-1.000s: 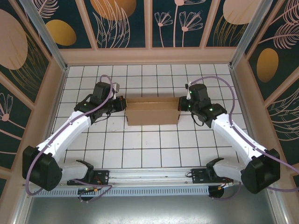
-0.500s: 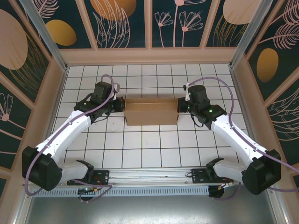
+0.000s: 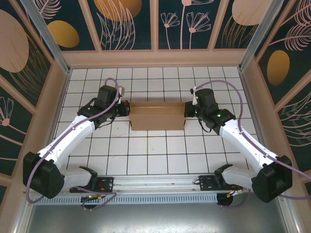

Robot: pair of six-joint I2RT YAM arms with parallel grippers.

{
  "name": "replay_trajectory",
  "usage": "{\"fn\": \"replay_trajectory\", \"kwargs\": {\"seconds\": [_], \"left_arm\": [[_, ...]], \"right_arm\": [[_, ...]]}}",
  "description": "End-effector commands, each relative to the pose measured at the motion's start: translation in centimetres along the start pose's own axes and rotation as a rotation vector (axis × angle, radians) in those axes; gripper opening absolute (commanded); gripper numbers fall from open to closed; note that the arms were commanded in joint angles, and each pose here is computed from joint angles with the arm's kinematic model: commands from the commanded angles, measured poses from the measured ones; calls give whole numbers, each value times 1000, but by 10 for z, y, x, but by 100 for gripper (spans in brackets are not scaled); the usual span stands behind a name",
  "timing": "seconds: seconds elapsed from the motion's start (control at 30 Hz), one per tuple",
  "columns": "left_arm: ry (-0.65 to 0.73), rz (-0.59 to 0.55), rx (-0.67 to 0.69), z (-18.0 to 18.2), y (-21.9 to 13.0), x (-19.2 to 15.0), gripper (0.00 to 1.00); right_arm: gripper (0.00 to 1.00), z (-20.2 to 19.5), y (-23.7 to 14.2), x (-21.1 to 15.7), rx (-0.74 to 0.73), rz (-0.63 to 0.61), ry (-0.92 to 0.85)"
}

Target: Fold the paper box

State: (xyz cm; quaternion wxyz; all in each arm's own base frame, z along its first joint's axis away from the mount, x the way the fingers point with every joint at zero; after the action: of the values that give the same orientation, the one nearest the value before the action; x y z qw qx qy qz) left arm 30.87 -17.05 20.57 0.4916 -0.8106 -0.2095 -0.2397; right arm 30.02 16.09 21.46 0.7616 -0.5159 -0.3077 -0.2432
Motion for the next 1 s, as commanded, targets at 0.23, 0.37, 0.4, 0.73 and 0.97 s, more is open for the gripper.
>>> {"fn": "replay_trajectory", "kwargs": {"seconds": [0.23,0.37,0.4,0.73,0.97], "left_arm": [[22,86,131,32,8,-31,0],[28,93,141,36,10,-37,0],[28,97,137,36,11,-39,0],[2,83,124,37,15,-42,0],[-92,37,83,44,25,-62,0]], "right_arm": [[0,-4,-2,-1,-37,30,-29],[0,-3,2,-2,-41,76,-17],[0,-3,4,-4,-40,88,-11],[0,-7,13,-26,-29,11,41],[0,-6,8,-40,62,-179,5]]}}
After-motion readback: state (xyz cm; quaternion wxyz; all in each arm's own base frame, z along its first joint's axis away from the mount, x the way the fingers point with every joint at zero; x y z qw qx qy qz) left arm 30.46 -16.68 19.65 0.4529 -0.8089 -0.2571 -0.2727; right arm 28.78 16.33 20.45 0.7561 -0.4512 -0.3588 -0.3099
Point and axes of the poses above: each hand's point on the last joint's axis, 136 mm out from that joint toward the fingers, its own y axis out along the fingers, its own z axis along the line the jaws close on, x = y × z, the point moved 2 cm from there along -y, back along the fingers, and after that the axes turned 2 degrees about y, right-handed, at the moved point
